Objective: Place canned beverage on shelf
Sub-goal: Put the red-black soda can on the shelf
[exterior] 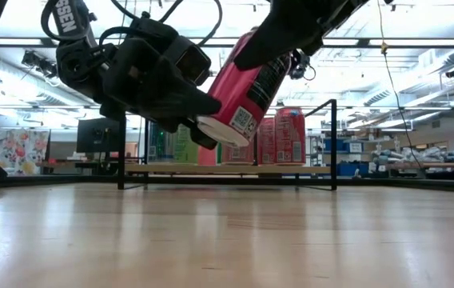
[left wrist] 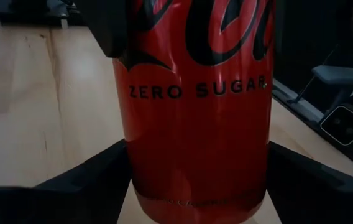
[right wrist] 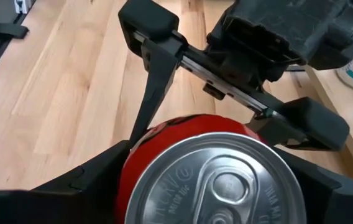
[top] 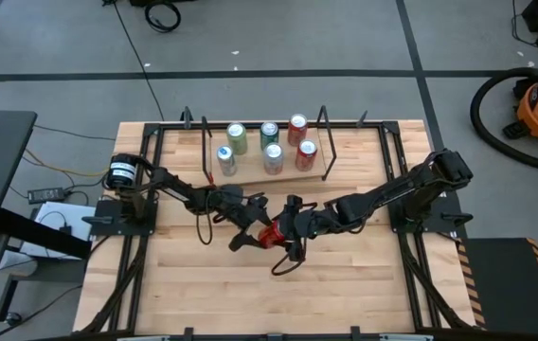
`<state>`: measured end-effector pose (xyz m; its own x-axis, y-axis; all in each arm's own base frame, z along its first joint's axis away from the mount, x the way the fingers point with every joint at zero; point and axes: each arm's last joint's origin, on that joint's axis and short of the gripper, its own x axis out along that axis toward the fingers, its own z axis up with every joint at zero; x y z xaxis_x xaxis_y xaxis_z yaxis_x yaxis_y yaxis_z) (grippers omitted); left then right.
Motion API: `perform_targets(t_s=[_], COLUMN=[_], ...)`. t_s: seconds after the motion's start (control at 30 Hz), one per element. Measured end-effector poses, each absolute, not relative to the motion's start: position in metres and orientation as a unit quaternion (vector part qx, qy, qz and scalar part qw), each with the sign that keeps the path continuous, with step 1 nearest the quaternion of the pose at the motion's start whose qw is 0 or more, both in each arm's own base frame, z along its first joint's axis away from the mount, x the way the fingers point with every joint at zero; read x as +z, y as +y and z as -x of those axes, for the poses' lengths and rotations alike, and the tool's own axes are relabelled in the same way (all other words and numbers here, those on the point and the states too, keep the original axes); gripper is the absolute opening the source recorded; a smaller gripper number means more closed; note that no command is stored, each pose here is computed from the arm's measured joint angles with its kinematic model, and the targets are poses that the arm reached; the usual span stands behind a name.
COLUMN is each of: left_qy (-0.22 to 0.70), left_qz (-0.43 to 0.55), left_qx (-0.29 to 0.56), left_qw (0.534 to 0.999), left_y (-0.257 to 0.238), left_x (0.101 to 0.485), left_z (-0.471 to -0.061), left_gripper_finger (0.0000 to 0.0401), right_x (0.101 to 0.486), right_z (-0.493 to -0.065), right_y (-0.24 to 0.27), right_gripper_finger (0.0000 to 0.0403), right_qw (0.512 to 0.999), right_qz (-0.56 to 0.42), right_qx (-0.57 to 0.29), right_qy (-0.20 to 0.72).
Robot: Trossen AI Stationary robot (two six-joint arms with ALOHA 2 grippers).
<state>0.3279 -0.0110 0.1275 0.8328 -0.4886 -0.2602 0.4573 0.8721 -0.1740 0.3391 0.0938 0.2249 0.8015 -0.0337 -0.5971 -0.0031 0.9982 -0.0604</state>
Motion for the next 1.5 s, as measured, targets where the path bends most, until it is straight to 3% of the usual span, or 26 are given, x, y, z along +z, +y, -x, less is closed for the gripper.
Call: perform_targets(t_s=[0.5, 0.83, 1.27, 1.5], left_qy=[0.155, 0.168, 0.202, 0.203], left_qz=[0.006, -0.028, -0.095, -0.116], left_qx=[-0.195, -0.161, -0.017, -0.03], left_qw=[0.968, 0.972, 0.974, 0.972], left_y=[-0.01, -0.014, -0.026, -0.056], left_x=[0.137, 0.154, 0.192, 0.194], left_z=[-0.325, -0.318, -0.293, -0.271], left_gripper_finger=[0.033, 0.0389, 0.0391, 0.0391], right_x=[0.227, 0.236, 0.233, 0.233], right_z=[-0.336, -0.337, -0.335, -0.337], right_y=[0.097, 0.098, 0.1, 0.093], right_gripper_finger=[0.0323, 0.0323, 0.0323, 0.0323], right_qw=[0.938, 0.932, 0.923, 0.925], right_qz=[0.021, 0.011, 0.009, -0.002], right_qx=[-0.005, -0.01, 0.014, 0.001], right_qy=[0.347, 0.362, 0.384, 0.38])
